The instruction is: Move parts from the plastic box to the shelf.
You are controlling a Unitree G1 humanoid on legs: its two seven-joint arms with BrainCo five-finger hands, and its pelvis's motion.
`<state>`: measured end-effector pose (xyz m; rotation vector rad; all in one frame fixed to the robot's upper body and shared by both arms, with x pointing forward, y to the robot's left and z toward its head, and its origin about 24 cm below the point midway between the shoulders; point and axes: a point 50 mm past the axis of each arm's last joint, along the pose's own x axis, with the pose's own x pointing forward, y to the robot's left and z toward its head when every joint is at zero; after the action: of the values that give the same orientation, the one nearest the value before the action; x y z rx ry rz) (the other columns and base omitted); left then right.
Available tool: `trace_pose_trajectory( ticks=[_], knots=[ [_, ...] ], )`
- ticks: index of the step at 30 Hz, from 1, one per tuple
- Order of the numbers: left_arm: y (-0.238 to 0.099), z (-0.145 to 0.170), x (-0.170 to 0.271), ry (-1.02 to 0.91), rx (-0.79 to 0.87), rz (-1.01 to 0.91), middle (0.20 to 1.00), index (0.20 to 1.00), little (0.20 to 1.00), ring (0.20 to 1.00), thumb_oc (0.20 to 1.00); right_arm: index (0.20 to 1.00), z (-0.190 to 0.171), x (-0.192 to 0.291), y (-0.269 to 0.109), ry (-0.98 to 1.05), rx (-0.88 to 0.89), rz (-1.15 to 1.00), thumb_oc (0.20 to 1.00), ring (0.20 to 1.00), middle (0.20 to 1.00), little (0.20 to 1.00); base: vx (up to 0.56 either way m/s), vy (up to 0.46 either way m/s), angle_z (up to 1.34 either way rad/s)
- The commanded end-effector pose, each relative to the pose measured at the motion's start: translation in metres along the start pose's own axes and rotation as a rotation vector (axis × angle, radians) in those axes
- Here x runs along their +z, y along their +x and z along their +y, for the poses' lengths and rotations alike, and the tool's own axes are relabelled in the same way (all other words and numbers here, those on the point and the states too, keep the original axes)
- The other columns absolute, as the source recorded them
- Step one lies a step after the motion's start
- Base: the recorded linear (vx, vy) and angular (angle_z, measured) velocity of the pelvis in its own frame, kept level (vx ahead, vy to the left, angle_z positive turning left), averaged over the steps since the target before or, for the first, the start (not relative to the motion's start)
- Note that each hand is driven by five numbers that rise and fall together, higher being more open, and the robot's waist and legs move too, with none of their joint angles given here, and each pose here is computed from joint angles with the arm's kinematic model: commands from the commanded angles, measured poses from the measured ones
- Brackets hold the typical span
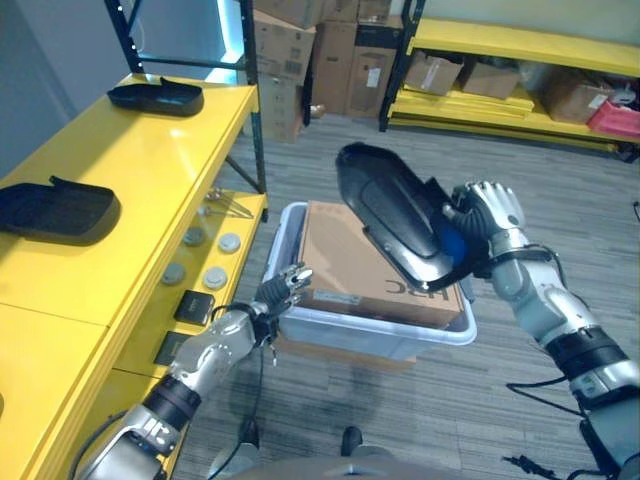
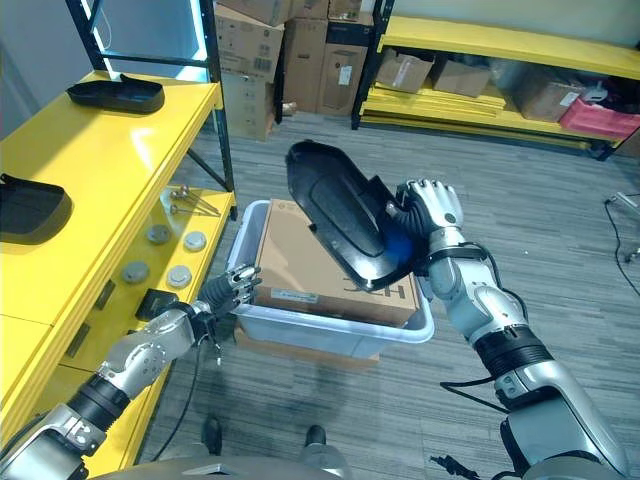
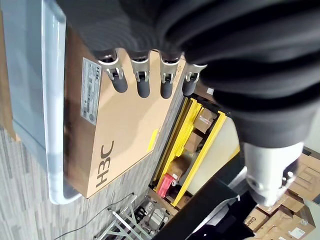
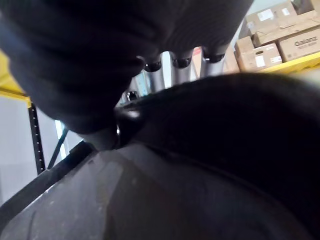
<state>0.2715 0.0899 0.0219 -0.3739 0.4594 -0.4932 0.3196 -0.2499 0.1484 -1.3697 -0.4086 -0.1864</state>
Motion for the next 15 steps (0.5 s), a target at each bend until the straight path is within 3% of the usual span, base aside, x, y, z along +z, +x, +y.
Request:
trace_pose_trajectory(
  ticks=[1,15],
  knots=[
    [0.016,-0.026,0.027,-0.017,-0.094,-0.076,1.000,1.000,1.000,1.000,1.000,0.200,-0.051,0.018,0.032,-0.030,-0.236,-0.136,0.200,0.200,0.200,0.200,0.00,0.000,0.00],
    [0.028,-0.059,0.049,-0.126,-0.199,-0.168,1.000,1.000,1.000,1.000,1.000,0.200,-0.015,0.077,0.037,0.121,-0.151,-0.345,0.200,0.200,0.200,0.200,0.00,0.010,-0.01]
  ],
)
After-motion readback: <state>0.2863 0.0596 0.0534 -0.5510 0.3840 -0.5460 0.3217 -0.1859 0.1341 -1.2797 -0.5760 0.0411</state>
